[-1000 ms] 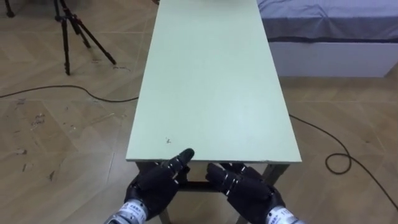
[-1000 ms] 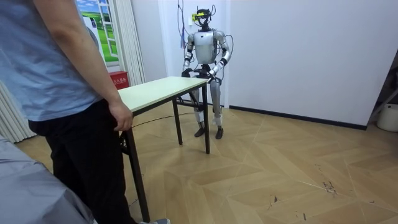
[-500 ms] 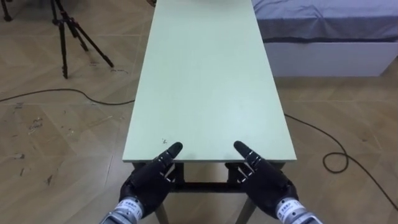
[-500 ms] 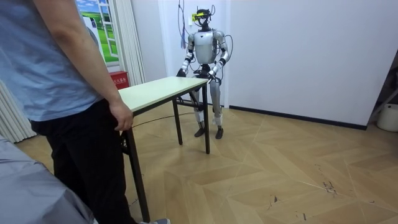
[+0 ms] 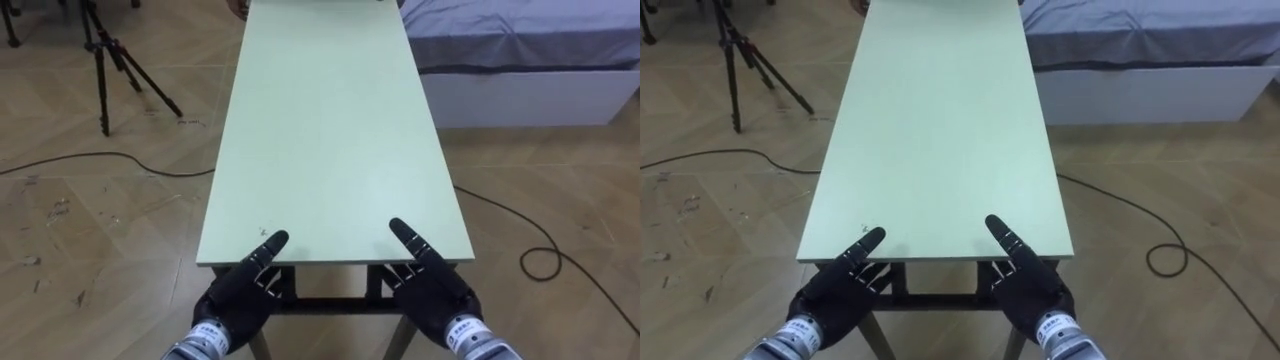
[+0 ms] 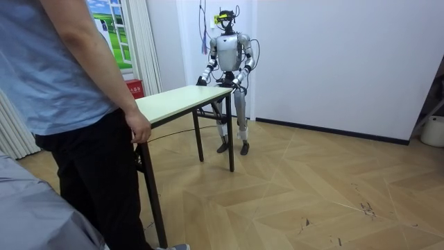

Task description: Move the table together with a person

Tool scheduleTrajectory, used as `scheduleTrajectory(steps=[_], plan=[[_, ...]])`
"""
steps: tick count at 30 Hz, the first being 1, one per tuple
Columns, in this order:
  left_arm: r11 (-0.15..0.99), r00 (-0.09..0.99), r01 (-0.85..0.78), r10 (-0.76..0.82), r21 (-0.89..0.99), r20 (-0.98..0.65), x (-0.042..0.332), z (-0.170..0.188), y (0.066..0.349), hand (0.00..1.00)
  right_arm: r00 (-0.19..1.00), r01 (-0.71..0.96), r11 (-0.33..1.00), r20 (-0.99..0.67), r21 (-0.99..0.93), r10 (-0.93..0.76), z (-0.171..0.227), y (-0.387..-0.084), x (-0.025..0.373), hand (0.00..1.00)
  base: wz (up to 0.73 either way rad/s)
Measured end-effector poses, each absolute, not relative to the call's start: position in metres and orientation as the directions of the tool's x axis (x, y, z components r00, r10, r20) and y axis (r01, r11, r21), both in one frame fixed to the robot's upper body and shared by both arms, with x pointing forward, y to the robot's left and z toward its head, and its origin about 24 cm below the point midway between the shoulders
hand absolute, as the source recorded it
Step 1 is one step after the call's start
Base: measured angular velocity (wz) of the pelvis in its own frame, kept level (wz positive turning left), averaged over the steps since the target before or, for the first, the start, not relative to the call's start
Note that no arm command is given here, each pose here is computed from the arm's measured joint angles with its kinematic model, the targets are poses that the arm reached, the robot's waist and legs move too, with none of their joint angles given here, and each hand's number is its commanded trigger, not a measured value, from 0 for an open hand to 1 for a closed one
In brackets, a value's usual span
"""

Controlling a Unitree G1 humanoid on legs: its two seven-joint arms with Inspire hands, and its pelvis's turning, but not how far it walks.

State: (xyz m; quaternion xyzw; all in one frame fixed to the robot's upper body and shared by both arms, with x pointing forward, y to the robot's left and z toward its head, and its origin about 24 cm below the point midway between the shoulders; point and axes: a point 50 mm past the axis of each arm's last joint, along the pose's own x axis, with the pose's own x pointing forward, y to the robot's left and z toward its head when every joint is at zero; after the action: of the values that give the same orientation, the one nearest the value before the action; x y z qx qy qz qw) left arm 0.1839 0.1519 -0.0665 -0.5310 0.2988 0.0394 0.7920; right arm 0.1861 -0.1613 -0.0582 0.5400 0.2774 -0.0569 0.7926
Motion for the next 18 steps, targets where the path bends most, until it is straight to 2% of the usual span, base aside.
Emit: scheduleTrajectory(steps=[7, 18], plan=[[0.39, 0.814, -0.405, -0.258, -0.827, -0.521, 0.1838, -0.068, 0.1527, 0.0, 0.837, 0.428, 0.338, -0.508, 0.838, 0.201, -0.0589, -0.1589, 0.1872, 0.0, 0.0], [0.282, 0.822, -0.435, -0.263, -0.855, -0.505, 0.1866, -0.0634, 0.151, 0.0, 0.845, 0.413, 0.327, -0.492, 0.85, 0.211, -0.0565, -0.1605, 0.1897, 0.0, 0.0]])
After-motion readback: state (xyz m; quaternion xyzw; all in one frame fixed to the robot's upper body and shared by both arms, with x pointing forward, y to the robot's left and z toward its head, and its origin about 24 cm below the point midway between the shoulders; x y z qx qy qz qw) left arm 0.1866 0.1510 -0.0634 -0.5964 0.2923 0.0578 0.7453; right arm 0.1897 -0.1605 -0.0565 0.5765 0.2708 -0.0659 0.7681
